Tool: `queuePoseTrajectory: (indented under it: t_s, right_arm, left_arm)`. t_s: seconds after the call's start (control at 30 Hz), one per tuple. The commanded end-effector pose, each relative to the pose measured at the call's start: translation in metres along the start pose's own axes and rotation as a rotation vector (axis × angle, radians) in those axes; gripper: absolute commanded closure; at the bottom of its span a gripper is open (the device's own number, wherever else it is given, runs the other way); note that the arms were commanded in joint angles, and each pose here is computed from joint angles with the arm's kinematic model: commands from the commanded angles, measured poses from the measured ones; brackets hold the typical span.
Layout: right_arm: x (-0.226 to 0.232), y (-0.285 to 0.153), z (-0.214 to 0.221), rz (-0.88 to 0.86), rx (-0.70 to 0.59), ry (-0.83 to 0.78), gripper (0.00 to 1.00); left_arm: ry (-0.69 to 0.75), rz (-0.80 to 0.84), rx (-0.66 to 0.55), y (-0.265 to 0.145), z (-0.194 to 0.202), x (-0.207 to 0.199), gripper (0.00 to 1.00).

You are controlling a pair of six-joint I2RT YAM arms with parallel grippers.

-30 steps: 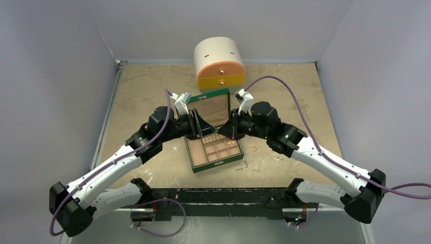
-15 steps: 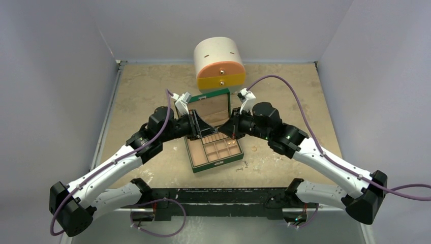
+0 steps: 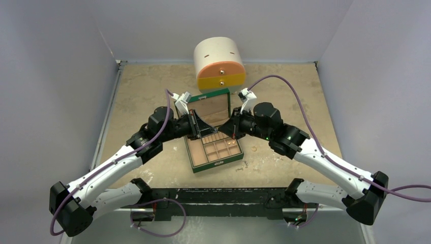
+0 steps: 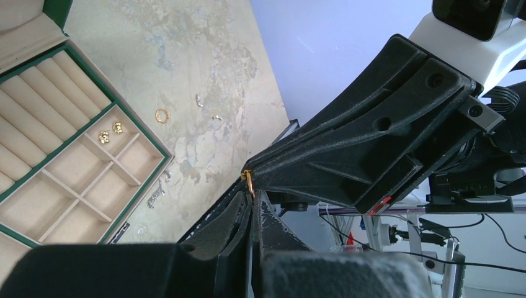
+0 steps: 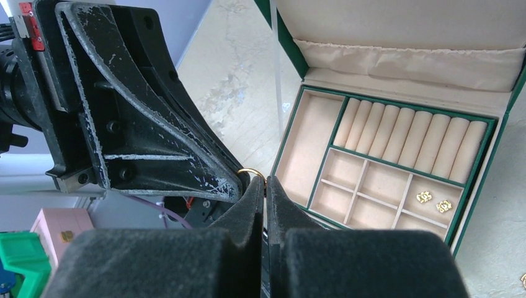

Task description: Organize the mixed jewelry

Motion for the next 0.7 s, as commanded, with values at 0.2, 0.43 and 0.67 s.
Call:
queuePoseTrajectory:
  t_s: [0.2,0.43,0.67]
  right_arm:
    - [0.018,-0.016,-0.018,-0.089,-0.112,-0.032,0.87]
    - [0.023,-0.034,-0.023,-0.090,-0.132,-0.035,0.62]
    - [0.027,-0.062,-0.023,-0.111,-0.122,-0.034,0.51]
  left_arm:
    - [0.025,0.027,-0.052,-0.002,-0.005,-0.004,1.00]
    - [0.045,0.089,-0.073,-0.004,-0.007,-0.012,1.00]
    - [0.093,0.207,-0.042,-0.011,-0.006,-0.024,1.00]
Point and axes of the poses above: each gripper's point midway between its finger pads, its own y axis out along the fingers, its own x axis along the line the jaws close on, z = x × y, the point moved 10 cm from there along -y, back along the fingers, and after that the axes turned 3 degrees about -y, right-handed, at the moved point
